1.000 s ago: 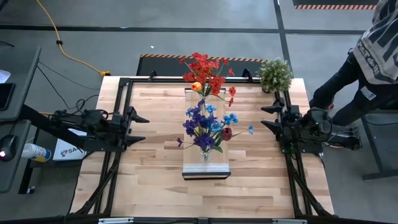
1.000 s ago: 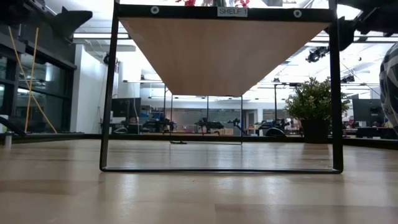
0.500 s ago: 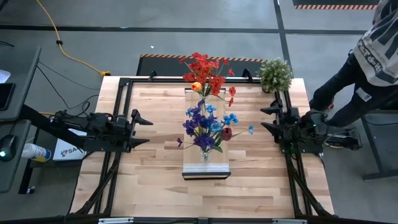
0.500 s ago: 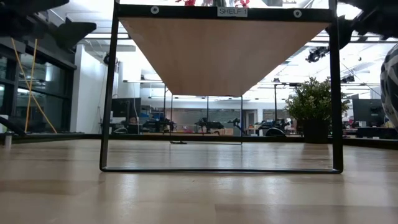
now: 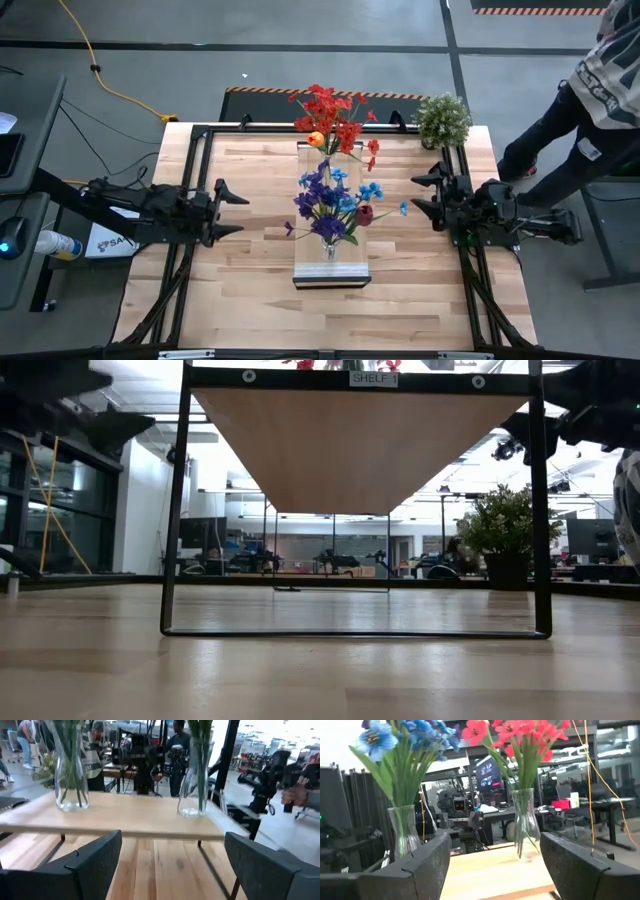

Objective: Pick and place flowers into a vace then onto a shelf
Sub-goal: Return to Home Position

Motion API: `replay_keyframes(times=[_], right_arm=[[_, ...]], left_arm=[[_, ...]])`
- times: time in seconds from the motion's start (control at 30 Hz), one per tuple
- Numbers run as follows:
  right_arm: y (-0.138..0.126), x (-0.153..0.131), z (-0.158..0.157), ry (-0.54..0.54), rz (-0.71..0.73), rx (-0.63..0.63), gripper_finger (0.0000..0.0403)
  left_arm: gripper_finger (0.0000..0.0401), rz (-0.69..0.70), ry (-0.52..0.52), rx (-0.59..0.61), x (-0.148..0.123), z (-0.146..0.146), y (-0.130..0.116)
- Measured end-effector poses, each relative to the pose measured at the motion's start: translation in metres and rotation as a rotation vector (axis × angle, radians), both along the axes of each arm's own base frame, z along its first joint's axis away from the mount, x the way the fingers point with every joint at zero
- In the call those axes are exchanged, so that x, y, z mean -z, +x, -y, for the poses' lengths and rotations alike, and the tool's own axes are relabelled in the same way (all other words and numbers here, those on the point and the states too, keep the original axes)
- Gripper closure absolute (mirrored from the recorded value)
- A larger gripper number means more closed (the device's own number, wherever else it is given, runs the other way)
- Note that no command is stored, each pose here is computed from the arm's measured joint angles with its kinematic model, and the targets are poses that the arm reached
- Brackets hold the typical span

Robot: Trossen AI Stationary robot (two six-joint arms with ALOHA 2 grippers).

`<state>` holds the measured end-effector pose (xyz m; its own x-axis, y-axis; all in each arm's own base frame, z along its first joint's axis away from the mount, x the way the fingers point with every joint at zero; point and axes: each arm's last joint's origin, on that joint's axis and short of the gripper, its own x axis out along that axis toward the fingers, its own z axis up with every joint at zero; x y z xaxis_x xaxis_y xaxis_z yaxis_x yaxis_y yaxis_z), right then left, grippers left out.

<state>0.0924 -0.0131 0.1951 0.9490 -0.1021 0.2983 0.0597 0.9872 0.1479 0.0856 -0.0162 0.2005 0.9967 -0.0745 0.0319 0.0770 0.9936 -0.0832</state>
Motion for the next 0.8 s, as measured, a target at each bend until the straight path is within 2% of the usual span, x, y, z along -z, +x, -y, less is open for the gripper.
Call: replay_keyframes(times=[0.2, 0.4, 0.6, 0.8], right_arm=[[0.000, 0.001, 0.001, -0.037, -0.015, 0.009, 0.0109], [0.001, 0.004, 0.002, -0.013, -0.049, 0.015, 0.0109], [0.001, 0.004, 0.002, -0.068, -0.048, 0.010, 0.0109], [0.001, 0.005, 0.001, -0.140, -0.069, 0.000, 0.0109]], left_arm=[[0.0016, 0.013, -0.003, -0.008, 0.029, 0.002, 0.009], [0.0016, 0.015, 0.012, -0.012, 0.028, 0.002, 0.009], [0.0016, 0.021, 0.022, -0.073, 0.028, 0.000, 0.009], [0.0016, 0.021, 0.060, -0.055, 0.028, 0.001, 0.009]])
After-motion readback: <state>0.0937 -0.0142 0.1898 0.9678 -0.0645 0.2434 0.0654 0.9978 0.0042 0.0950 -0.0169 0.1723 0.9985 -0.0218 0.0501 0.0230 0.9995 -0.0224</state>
